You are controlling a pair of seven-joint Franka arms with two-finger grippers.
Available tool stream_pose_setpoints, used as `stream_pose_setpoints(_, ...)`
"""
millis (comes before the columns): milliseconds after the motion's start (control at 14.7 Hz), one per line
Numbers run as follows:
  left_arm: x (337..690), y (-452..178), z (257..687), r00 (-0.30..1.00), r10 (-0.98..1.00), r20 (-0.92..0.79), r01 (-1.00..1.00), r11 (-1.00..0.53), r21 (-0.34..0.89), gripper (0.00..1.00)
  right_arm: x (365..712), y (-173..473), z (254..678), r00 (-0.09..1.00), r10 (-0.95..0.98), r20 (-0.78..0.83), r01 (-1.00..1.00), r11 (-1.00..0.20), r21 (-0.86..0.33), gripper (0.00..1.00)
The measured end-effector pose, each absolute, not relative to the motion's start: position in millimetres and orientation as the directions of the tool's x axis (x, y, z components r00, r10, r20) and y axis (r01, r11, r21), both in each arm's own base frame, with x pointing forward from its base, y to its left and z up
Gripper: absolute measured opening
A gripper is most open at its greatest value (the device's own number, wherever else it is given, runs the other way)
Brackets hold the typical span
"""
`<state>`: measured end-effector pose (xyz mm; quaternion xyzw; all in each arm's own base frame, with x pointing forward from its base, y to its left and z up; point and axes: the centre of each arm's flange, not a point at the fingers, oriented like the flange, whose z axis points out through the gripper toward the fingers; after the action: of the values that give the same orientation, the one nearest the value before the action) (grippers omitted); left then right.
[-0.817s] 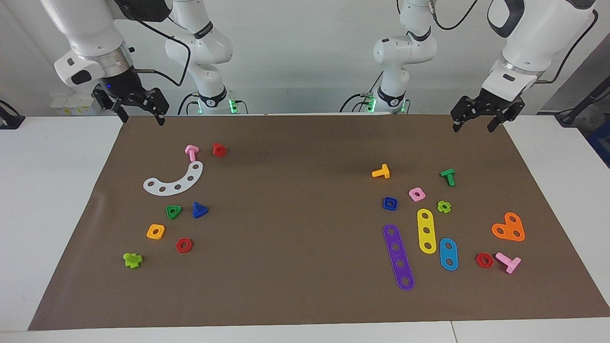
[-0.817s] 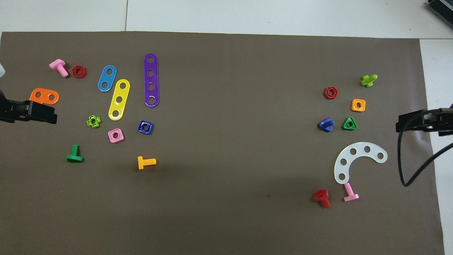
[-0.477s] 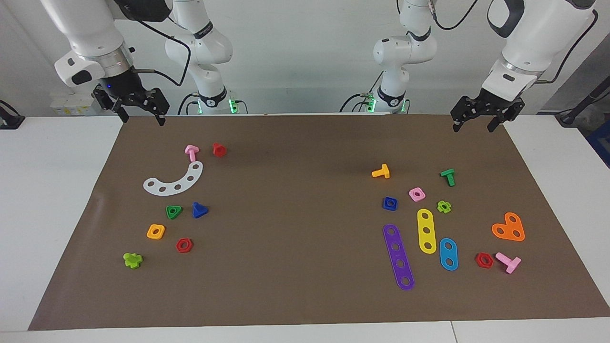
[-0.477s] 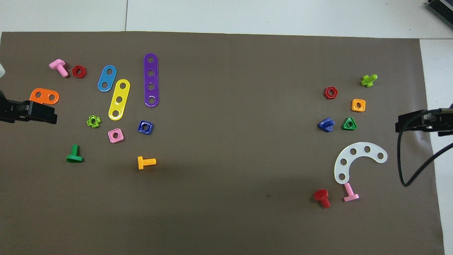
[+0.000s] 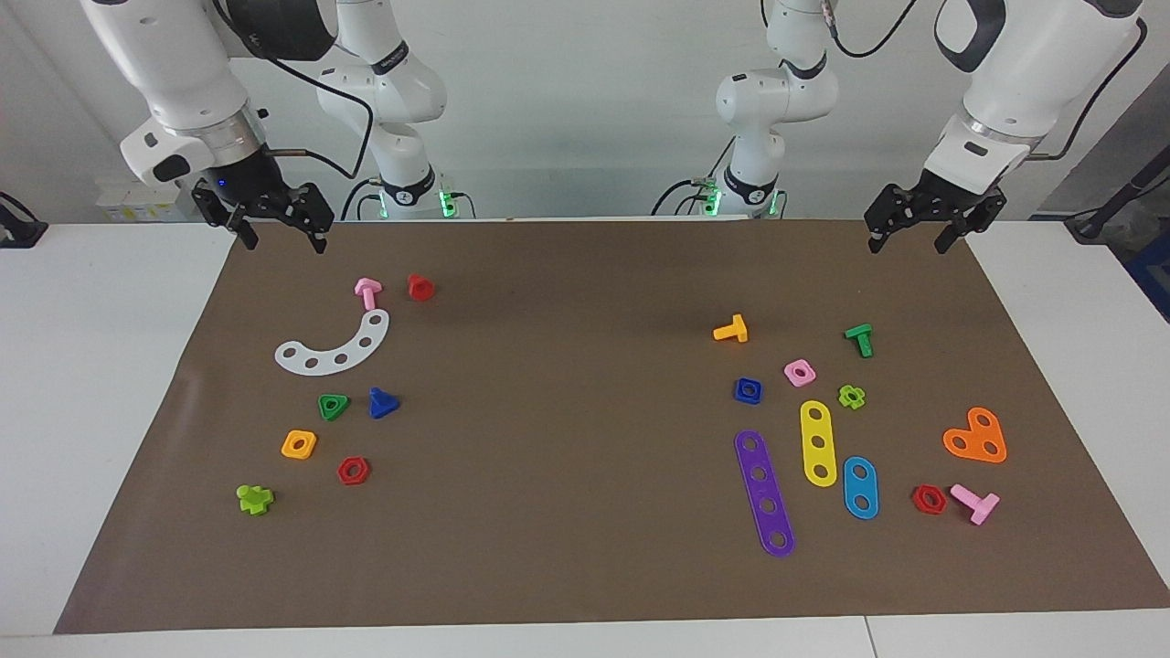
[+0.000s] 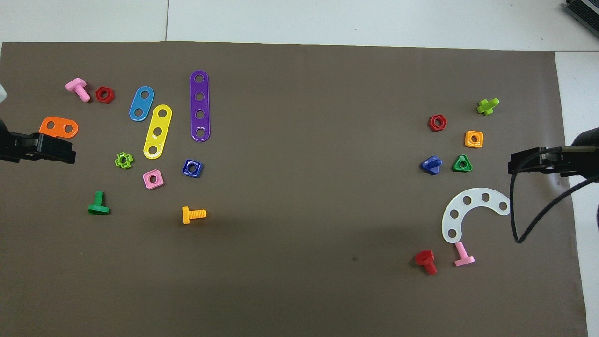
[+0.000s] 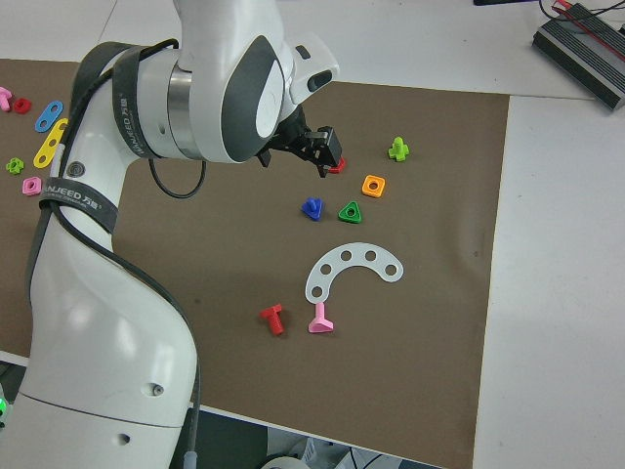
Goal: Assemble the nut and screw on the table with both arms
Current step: 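Reach the right gripper toward the blue bolt near the green triangle, then lower the right gripper and grasp the blue bolt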
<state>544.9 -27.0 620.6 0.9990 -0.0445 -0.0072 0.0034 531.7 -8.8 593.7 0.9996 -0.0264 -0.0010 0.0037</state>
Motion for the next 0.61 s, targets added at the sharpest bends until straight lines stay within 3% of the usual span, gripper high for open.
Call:
stream_pose_setpoints(272,545,-27,621,0.996,-0.089,-0.014,-0.089,-0.996,0.008,1.00,550,-5,524,0.998,0.020,0.058,0.020,-1.000,0.008,1.00)
stream_pose_setpoints(613,545,-27,621,0.996,-0.089,-0.014,-0.089,-0.996,0.008,1.00,593,44,411,0.991,0.112,0.072,0.112,-0.994,0.003,0.99)
